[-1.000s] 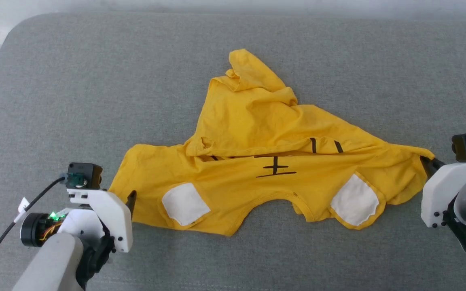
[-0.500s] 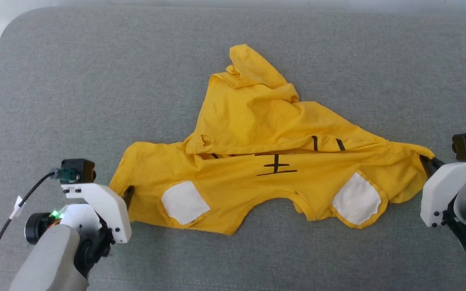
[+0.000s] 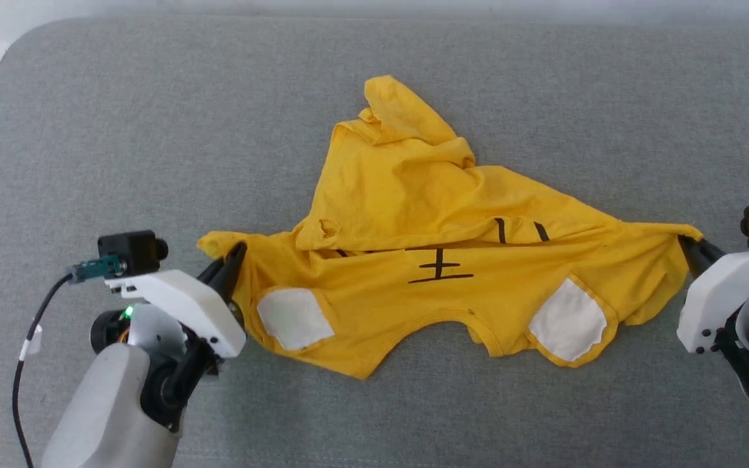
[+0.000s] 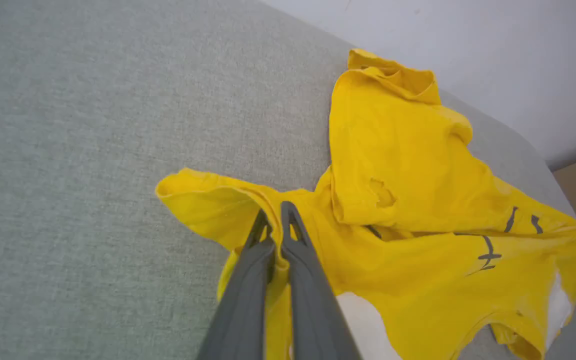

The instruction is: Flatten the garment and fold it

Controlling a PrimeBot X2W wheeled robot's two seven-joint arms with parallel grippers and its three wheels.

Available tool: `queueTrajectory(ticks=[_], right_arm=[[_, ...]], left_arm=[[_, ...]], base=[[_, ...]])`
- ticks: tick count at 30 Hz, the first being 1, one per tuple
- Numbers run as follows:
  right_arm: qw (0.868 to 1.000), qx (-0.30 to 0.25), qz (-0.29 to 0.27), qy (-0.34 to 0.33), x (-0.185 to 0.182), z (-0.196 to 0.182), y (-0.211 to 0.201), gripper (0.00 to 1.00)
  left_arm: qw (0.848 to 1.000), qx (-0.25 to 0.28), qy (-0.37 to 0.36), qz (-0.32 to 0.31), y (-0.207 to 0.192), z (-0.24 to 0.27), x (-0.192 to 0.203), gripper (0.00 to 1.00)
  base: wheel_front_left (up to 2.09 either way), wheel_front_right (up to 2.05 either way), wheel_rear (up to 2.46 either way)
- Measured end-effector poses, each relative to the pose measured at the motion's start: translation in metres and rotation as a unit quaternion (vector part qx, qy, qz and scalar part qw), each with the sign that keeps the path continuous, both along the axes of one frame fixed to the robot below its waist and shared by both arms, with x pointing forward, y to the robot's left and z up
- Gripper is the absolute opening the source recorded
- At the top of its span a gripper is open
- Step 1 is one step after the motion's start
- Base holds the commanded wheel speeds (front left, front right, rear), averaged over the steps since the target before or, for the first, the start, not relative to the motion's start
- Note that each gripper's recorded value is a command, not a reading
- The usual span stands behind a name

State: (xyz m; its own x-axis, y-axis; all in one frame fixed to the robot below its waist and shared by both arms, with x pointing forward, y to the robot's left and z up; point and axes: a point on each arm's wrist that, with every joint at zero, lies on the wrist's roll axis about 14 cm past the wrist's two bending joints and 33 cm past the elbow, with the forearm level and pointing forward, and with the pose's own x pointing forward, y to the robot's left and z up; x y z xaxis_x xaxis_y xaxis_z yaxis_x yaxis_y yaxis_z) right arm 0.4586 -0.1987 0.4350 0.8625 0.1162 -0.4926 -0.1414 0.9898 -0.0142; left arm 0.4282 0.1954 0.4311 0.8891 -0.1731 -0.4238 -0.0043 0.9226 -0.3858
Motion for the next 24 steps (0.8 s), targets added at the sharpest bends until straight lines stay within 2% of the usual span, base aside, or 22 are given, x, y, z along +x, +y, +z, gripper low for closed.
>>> queueTrajectory(ticks=[5,11,18,24], right_arm=[[0.998,0.035,-0.021,-0.053,0.012,0.031,0.001,0.0],[0.991,0.056,-0.018,-0.122,0.027,0.081,0.01,0.0],[0.978,0.063,0.008,-0.201,0.043,0.156,0.025,0.0],[0.963,0.044,0.031,-0.264,0.05,0.225,0.032,0.0]], left_arm=[[0.994,-0.022,-0.103,-0.007,-0.01,0.056,0.02,0.0],[0.973,-0.024,-0.228,-0.024,-0.025,0.141,0.043,0.0],[0.95,-0.036,-0.306,-0.056,-0.05,0.215,0.054,0.0],[0.93,-0.007,-0.359,-0.074,-0.063,0.279,0.067,0.0]], base=[[0.0,0.0,0.0],[0.0,0.0,0.0],[0.0,0.0,0.0],[0.0,0.0,0.0]])
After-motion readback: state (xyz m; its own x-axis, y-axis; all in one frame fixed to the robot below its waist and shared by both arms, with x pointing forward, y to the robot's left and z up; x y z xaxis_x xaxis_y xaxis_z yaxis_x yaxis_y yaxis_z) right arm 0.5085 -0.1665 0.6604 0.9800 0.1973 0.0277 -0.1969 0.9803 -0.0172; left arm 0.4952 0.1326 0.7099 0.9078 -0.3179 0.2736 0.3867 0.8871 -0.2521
